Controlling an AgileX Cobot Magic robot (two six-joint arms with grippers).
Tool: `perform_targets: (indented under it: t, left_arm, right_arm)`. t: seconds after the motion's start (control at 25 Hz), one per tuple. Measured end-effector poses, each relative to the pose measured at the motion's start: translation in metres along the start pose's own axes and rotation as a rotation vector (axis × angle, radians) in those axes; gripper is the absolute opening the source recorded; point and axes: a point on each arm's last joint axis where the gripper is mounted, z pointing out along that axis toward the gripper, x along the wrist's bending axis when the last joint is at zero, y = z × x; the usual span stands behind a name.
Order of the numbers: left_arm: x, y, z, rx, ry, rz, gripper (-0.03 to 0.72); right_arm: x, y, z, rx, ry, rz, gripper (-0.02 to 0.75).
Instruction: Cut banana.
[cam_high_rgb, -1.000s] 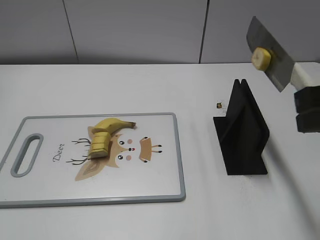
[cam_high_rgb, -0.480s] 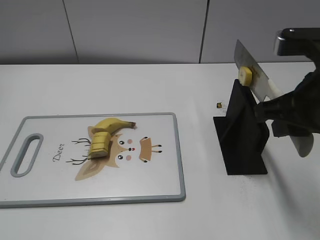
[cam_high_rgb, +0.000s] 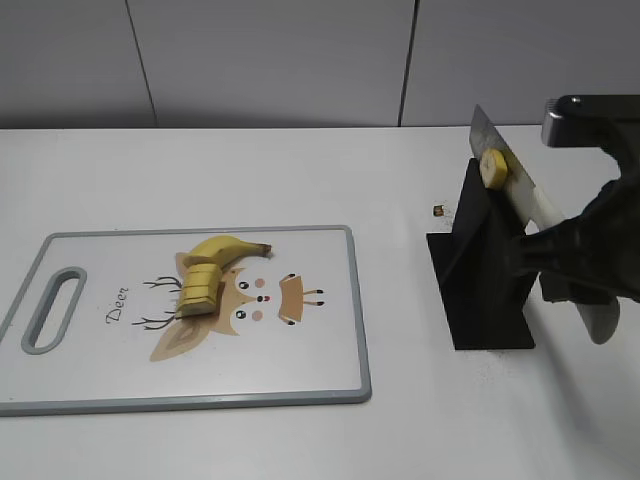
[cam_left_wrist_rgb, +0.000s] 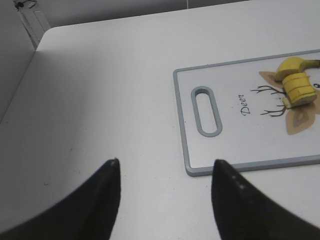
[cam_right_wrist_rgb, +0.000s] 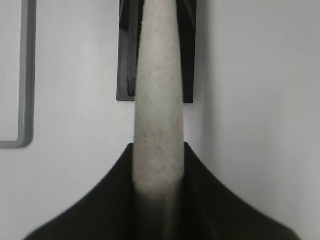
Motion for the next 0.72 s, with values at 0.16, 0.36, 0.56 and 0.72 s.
perform_targets:
  t: [0.16, 0.36, 0.56, 0.72]
  left_arm:
    - [0.0, 0.0, 0.0, 0.0, 0.0, 0.0, 0.556]
    - [0.0, 0.0, 0.0, 0.0, 0.0, 0.0, 0.554]
    - [0.0, 0.0, 0.0, 0.0, 0.0, 0.0, 0.553]
    - [0.0, 0.0, 0.0, 0.0, 0.0, 0.0, 0.552]
  right_arm:
    - [-0.002, -0.006, 0.006, 0.011, 0.005, 0.006, 0.159]
    - [-0.002, -0.009, 0.015, 0.019, 0.007, 0.005, 0.159]
    - [0.002, -0.008, 0.033, 0.052, -0.004, 0.009, 0.16]
    - [0.003, -0.01, 0.04, 0.08, -0.009, 0.021, 0.16]
